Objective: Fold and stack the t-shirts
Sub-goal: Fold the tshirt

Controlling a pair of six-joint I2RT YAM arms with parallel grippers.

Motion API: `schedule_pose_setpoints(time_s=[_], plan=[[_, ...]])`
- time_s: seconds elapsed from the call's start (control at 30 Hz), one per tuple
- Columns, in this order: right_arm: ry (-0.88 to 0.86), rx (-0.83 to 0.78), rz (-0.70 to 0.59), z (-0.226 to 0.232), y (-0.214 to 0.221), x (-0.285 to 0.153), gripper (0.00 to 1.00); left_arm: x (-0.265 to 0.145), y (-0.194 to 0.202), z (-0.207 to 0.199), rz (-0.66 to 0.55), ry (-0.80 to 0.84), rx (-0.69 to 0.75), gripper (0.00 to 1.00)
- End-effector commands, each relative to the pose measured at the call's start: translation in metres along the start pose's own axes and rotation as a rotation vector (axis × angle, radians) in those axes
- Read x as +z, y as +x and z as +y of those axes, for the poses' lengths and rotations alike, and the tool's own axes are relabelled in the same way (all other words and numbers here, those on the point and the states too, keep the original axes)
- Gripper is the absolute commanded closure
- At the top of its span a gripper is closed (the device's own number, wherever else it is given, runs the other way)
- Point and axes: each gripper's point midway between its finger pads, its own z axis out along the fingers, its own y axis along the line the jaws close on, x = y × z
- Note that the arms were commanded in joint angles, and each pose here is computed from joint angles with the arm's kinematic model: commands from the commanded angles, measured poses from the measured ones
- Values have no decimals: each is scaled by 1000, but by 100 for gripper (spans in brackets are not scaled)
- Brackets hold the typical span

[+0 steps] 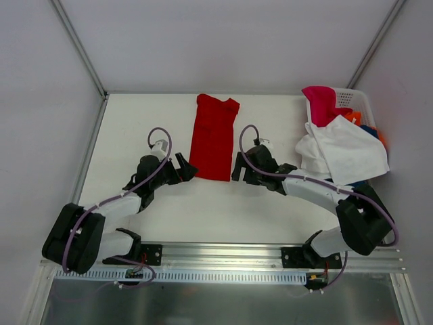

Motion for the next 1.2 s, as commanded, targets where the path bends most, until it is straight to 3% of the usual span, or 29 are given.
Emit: schedule_pose_setpoints(time_s=[0.0, 0.47, 1.17], plan=[[-170, 80, -29, 43, -17, 11, 1, 10, -19, -27, -11, 173, -46, 1], [-311, 184, 45, 75, -25, 66, 0, 33, -15, 7, 7, 113, -176, 1], [-175, 286, 16, 46, -5, 76, 1, 49, -2, 18, 23, 137, -331, 4]])
